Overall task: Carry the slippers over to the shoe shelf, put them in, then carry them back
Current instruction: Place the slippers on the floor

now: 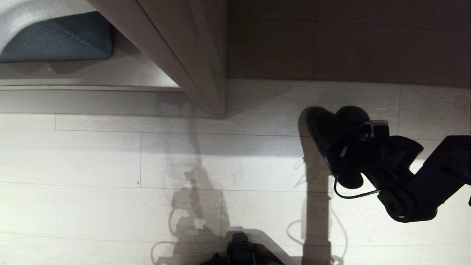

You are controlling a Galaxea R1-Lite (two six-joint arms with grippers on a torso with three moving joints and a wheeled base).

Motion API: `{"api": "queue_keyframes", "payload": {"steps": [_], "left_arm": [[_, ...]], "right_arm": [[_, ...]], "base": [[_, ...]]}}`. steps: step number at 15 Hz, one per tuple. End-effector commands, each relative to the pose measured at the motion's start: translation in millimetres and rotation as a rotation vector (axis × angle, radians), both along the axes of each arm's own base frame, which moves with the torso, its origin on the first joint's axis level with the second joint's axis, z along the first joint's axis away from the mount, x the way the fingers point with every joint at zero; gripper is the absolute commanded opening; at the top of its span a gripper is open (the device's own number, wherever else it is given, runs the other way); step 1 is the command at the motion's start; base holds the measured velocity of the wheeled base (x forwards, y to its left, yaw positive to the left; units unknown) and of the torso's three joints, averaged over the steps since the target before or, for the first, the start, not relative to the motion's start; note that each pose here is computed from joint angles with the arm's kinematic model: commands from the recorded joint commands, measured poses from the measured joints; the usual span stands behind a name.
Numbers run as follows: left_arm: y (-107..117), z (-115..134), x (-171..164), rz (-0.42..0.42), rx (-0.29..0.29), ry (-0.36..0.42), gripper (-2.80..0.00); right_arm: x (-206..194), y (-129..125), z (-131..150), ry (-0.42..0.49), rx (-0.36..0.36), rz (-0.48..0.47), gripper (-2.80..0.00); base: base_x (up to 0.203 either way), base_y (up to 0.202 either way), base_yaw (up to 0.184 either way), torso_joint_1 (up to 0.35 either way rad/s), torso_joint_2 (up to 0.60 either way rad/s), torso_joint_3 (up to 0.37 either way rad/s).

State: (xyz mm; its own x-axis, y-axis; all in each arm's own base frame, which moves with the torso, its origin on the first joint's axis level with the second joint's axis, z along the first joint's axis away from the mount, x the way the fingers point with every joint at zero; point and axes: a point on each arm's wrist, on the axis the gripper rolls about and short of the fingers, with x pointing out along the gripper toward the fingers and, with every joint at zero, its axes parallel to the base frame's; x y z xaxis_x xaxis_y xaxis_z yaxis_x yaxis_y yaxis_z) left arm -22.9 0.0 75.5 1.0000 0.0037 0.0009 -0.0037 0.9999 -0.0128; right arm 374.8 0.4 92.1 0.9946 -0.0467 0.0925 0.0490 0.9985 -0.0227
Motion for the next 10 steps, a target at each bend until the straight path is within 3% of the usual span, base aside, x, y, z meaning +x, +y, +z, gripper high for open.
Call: {"api": "queue_keyframes", "payload": {"steps": [1,10], "left_arm": [[0,0,0,0.001,0.000,0.001,-2.80],[0,0,0,0.001,0.000,0.002,-2.80]], "right_arm": [[2,-2,-5,0.005,-0.003,-0.003,0.00],[-13,-3,-71,0.248,-0.037,-0.006,0.00]], "base": [[0.000,0.000,0.000,0.000,0.00,0.000],[0.000,0.000,0.000,0.000,0.00,0.000]]}}
